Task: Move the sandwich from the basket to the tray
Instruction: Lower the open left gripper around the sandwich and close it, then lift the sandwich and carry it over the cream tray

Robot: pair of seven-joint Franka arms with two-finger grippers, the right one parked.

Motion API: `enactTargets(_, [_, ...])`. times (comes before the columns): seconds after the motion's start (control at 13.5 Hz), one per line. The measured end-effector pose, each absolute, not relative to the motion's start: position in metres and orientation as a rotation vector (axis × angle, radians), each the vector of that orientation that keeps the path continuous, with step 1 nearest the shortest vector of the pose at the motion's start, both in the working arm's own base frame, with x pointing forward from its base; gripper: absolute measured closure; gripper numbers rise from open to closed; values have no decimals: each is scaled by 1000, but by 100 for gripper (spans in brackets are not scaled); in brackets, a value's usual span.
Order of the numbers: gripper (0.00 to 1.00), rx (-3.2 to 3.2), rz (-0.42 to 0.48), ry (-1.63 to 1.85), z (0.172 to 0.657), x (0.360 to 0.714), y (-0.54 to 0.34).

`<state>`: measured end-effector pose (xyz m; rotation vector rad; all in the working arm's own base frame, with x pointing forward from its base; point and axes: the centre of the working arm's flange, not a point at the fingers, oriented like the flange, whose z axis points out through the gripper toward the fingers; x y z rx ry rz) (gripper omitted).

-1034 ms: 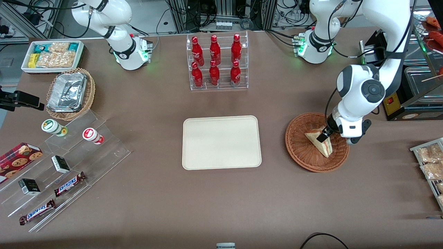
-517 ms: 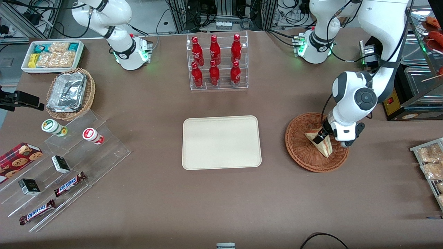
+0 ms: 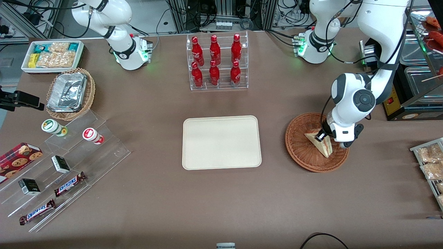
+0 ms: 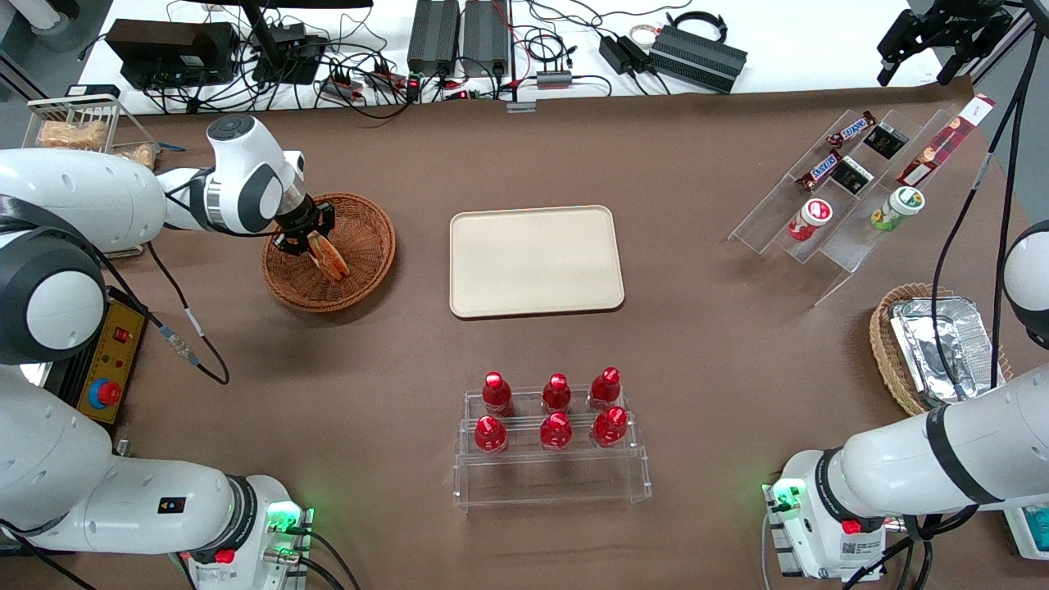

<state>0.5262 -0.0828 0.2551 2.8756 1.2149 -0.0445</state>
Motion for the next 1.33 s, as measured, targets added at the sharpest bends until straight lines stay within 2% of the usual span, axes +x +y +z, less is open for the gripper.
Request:
enactTargets(0.22, [72, 2919, -104, 1154, 287, 541, -92])
enactTargets(0.37, [82, 2948, -147, 1100, 321, 556, -112])
enactTargets(0.66, [83, 3013, -204, 956, 369, 574, -174])
enactTargets(1.03, [83, 3089, -255, 694, 351, 578, -291])
enactTargets(1.33, [83, 3109, -247, 552, 332, 566, -376])
